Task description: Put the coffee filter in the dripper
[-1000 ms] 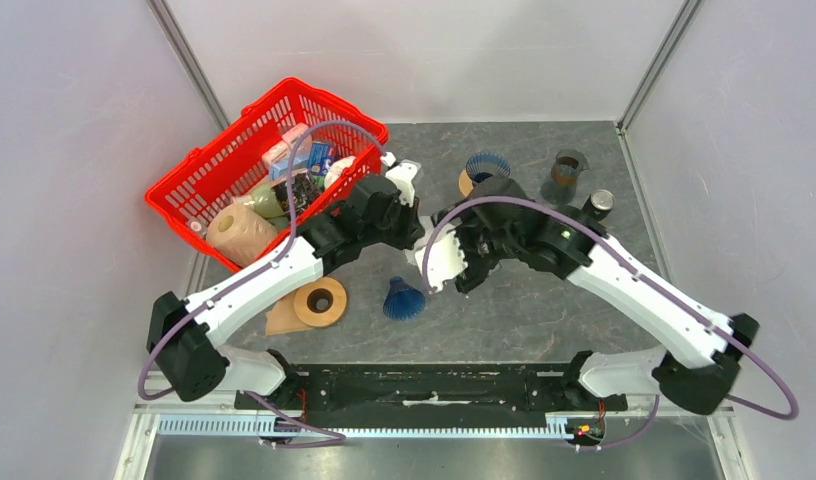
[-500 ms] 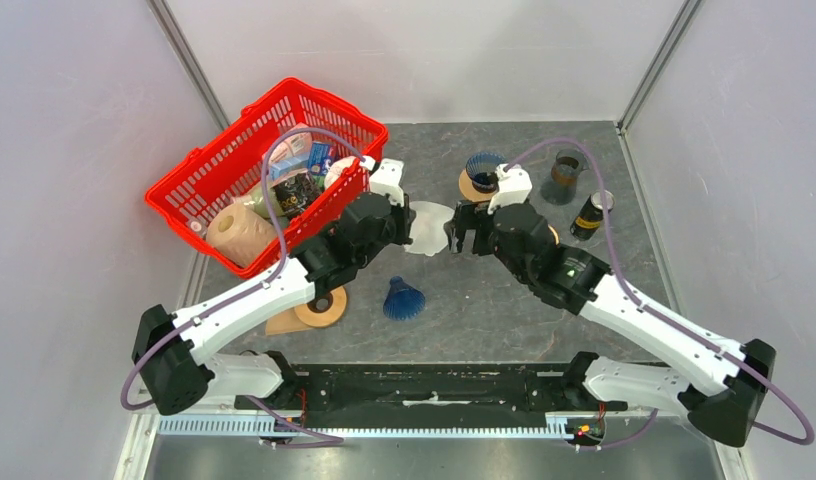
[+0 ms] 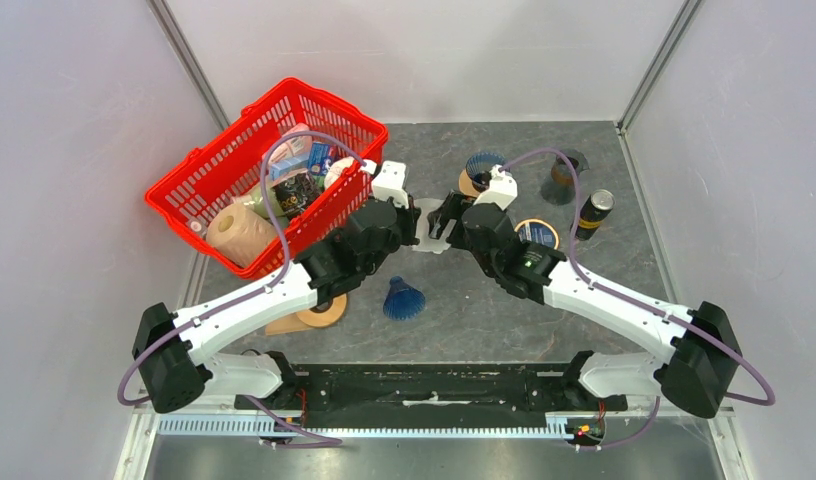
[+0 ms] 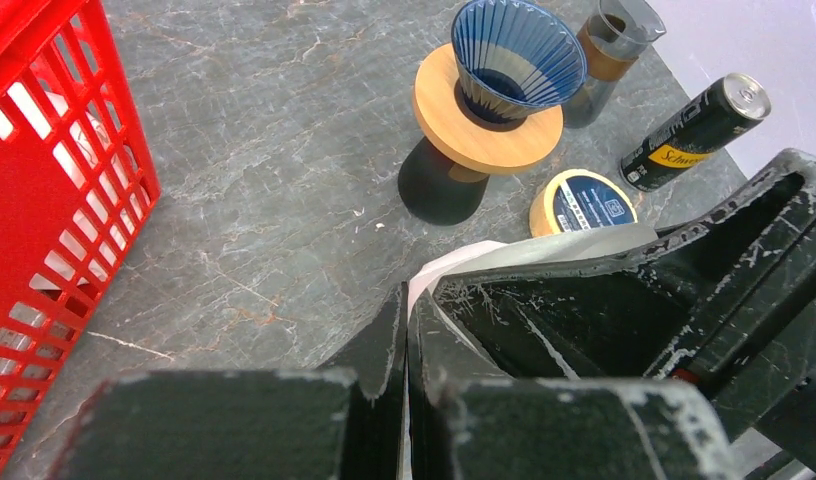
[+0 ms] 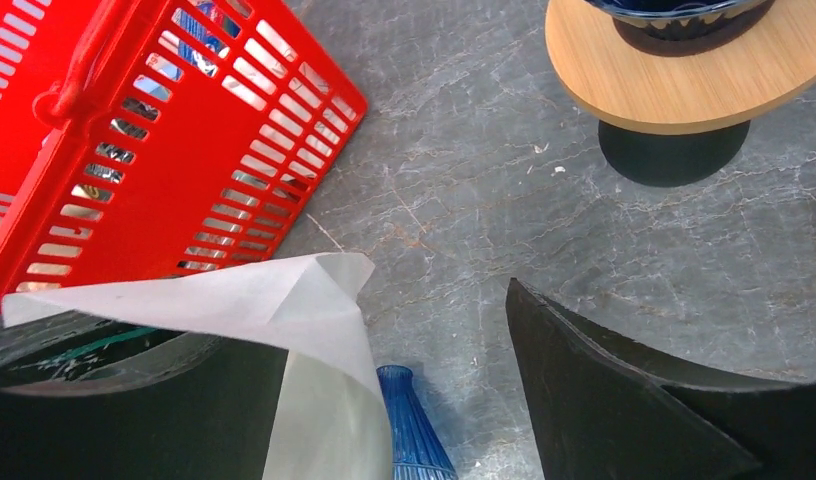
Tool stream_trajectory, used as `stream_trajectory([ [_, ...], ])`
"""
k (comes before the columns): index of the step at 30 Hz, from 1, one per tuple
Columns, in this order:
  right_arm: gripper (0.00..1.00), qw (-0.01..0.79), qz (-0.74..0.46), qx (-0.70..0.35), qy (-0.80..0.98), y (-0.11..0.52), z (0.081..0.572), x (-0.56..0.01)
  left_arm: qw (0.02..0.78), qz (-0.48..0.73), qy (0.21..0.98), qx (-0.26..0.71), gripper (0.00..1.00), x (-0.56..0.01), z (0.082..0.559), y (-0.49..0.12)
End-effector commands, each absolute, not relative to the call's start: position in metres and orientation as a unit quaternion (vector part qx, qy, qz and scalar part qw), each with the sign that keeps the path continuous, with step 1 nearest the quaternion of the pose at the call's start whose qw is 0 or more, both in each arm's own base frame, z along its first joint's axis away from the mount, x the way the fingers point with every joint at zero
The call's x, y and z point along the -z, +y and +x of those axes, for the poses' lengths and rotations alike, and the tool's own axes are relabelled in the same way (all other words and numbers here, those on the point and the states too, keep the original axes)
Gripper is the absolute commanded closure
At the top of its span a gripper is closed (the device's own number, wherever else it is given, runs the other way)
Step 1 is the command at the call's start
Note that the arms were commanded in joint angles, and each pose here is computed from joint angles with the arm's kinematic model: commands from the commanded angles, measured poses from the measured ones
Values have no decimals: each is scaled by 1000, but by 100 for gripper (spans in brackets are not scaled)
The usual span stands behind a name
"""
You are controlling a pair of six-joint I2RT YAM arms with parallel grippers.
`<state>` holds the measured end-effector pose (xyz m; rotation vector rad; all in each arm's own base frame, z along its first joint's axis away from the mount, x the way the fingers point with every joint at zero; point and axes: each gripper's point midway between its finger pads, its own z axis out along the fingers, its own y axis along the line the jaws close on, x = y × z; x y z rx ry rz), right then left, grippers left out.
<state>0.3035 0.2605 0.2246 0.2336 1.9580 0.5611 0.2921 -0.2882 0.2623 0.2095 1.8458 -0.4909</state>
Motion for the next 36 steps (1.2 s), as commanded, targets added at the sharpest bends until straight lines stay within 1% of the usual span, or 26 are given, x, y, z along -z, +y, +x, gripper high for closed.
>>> stream_trajectory([
  [1,19,550,142,-244,786,257,315,-241,598,46,768,226,98,-283,295,-284],
  [3,26,554,143,-242,783,255,316,-238,597,48,769,226,98,-282,295,-286],
  [6,45,558,146,-221,786,248,319,-231,597,48,768,227,98,-282,294,-285],
  [8,51,553,144,-220,791,247,319,-227,599,47,767,224,98,-283,294,-282],
  [12,69,542,146,-230,795,244,318,-221,610,36,766,201,98,-284,297,-272],
  [17,88,537,140,-221,802,236,315,-217,615,28,768,173,98,-284,301,-262],
  [21,93,529,124,-208,814,229,310,-212,620,22,769,156,98,-284,302,-255],
  [24,94,525,110,-212,817,230,306,-213,619,25,770,153,98,-285,303,-255],
  [26,95,524,97,-218,817,233,304,-217,612,36,773,165,98,-284,301,-262],
  [29,100,526,79,-231,815,240,305,-227,600,63,773,197,98,-285,295,-277],
  [31,100,529,69,-234,813,245,307,-236,595,84,766,227,91,-287,289,-288],
  [33,100,532,67,-233,811,247,311,-246,584,106,764,253,74,-289,281,-298],
  [34,100,532,65,-230,812,247,312,-250,579,115,762,266,62,-291,277,-302],
  [36,100,529,61,-228,815,246,315,-258,573,120,760,283,43,-295,271,-304],
])
